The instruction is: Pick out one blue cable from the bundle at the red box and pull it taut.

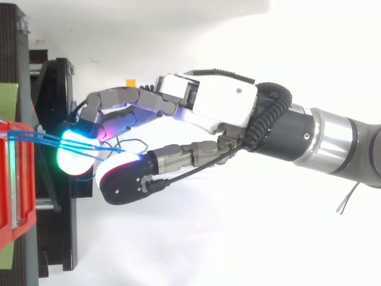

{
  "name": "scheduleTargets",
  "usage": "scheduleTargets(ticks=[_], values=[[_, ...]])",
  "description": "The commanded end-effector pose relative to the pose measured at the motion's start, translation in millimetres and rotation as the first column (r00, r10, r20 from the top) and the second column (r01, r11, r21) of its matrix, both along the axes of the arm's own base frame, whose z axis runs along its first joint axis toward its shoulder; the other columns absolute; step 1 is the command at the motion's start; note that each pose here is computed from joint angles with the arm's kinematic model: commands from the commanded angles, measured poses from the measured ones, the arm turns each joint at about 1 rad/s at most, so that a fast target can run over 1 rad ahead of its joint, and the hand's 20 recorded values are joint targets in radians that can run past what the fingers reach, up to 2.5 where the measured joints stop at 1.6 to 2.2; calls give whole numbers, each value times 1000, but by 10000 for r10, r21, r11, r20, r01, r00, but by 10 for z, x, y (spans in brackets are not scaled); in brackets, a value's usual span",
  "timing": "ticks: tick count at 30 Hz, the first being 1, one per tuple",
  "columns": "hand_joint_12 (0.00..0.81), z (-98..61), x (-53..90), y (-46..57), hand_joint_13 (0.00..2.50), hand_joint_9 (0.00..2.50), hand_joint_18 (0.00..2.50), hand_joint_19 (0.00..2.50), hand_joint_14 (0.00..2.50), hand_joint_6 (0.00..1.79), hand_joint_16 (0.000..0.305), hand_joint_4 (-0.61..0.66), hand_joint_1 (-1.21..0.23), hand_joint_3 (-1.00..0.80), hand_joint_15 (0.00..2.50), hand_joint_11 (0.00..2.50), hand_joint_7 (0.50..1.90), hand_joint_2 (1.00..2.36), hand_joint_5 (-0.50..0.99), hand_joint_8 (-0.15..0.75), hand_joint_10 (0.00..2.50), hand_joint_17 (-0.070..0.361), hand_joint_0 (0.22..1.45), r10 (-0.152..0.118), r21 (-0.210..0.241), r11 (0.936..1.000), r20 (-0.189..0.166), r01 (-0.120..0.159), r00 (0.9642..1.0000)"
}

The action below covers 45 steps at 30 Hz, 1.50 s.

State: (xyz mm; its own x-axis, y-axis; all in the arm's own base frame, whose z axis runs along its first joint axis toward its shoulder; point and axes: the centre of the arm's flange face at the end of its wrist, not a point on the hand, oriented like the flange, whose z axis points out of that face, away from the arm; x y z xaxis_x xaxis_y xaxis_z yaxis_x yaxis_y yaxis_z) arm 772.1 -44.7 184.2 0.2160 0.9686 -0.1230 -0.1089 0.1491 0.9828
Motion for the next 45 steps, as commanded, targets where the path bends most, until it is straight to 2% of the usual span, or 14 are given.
scheduleTargets(ticks=[1,8,12,18,26,28,30,32,38,44,45], values=[[321,3,2,-19,527,632,452,472,8,502,53,141,-606,-347,207,288,1119,1013,-122,247,11,119,621,167,35,9999,29,-167,9999],[321,6,4,-56,530,640,453,480,9,502,53,135,-597,-375,219,302,1152,1012,-116,250,14,119,608,328,77,9994,64,-329,9994],[324,14,10,-65,552,679,469,489,8,501,52,124,-508,-421,220,310,1206,1007,-98,252,12,117,644,328,84,9994,140,-329,9994],[325,18,13,-59,569,712,482,515,10,501,52,119,-450,-459,243,324,1251,1004,-82,254,15,117,635,386,63,9992,169,-387,9991],[334,11,9,-65,611,759,505,540,12,503,52,119,-427,-465,259,331,1313,1003,-68,261,13,117,639,430,36,9991,152,-430,9990],[332,18,14,-62,625,799,526,539,11,562,52,133,-457,-431,269,370,1248,1006,-72,266,14,117,642,460,33,9989,167,-461,9988],[335,18,14,-62,643,816,549,536,11,722,52,159,-466,-337,282,406,1023,1014,-103,274,16,116,630,460,33,9989,167,-461,9988],[337,18,14,-62,644,821,554,536,11,760,52,163,-470,-297,285,422,979,1016,-110,277,16,116,622,460,33,9989,167,-461,9988],[341,20,15,-60,655,825,568,534,12,809,52,157,-491,-217,300,453,942,1018,-128,283,19,117,605,475,32,9989,183,-476,9987],[343,25,17,-83,660,829,576,532,12,833,52,180,-510,-207,309,467,925,1018,-137,287,17,117,598,444,37,9990,229,-445,9988],[344,26,18,-87,660,828,577,534,12,837,52,182,-517,-208,312,468,936,1018,-140,288,20,117,595,505,24,9987,230,-505,9985]])
